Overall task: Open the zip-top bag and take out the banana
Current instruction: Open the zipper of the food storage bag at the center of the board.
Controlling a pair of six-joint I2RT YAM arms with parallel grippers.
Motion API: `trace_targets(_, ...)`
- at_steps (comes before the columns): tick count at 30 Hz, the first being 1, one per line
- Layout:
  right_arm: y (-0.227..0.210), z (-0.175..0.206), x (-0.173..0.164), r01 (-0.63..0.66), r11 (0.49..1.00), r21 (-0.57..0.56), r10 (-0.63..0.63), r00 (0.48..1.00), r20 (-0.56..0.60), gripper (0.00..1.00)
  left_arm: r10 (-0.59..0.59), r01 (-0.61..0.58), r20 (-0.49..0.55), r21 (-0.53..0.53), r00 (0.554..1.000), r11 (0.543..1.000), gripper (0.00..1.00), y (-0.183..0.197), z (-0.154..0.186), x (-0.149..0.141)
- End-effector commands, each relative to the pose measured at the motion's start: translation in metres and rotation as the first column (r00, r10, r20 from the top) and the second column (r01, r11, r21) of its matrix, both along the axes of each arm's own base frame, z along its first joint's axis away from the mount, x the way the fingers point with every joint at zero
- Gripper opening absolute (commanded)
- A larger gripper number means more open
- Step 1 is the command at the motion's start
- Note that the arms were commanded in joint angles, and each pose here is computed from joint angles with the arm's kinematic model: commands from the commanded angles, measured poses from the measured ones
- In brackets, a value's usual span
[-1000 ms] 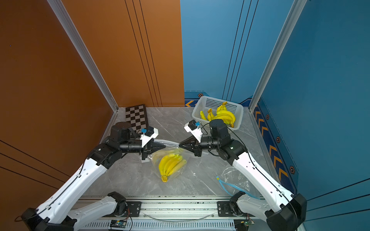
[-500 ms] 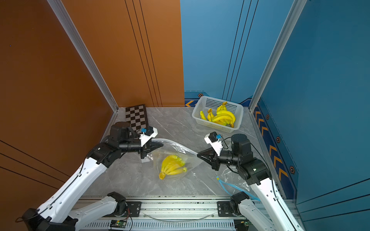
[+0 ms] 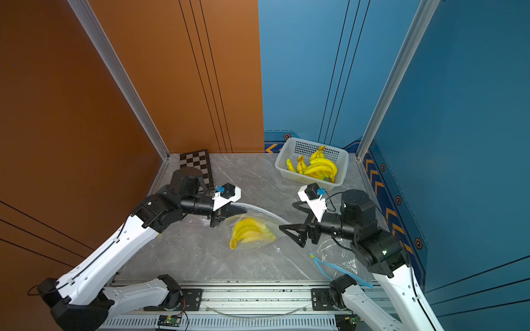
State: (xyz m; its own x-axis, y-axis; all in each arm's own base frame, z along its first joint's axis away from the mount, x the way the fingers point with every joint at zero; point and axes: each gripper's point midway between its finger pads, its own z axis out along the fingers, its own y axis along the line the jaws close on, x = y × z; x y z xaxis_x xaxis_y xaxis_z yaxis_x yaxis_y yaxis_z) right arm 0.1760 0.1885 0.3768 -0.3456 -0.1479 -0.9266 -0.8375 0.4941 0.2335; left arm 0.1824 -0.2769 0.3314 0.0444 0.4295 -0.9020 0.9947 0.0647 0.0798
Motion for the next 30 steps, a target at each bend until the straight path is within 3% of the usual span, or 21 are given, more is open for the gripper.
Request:
trace_targets(1,0.004,-0.013,0.027,-0.007,0.999,-0.054,0.006,1.000,-0.031,0.99,-0.075,0.075,-0.005,0.050,0.997,0.996,0.00,0.004,-0.013,-0.021)
trace_targets(7,0.028,-0.019,0.021,-0.179,0.982,-0.061,0.178,0.984,-0.025,0.97,-0.109,0.109,-0.006,0.111,0.994,0.988,0.00,0.000,-0.031,-0.029)
trace_targets(15,0.070,-0.059,-0.003,-0.392,0.914,-0.101,0.374,0.913,-0.161,0.88,-0.106,0.105,-0.002,0.143,0.994,0.984,0.00,0.004,-0.043,-0.030)
trace_targets(18,0.077,-0.072,-0.010,-0.430,0.897,-0.101,0.406,0.892,-0.198,0.68,-0.092,0.090,0.006,0.144,0.996,0.985,0.00,0.004,-0.041,-0.023)
trace_targets(24,0.088,-0.083,-0.020,-0.462,0.882,-0.089,0.433,0.871,-0.233,0.07,-0.063,0.056,0.041,0.144,0.997,0.988,0.00,0.001,-0.036,-0.007)
trace_targets(30,0.082,-0.034,0.007,-0.236,0.972,0.002,0.236,0.970,-0.062,0.00,0.086,-0.091,0.139,0.034,0.987,0.995,0.00,-0.019,0.006,0.050)
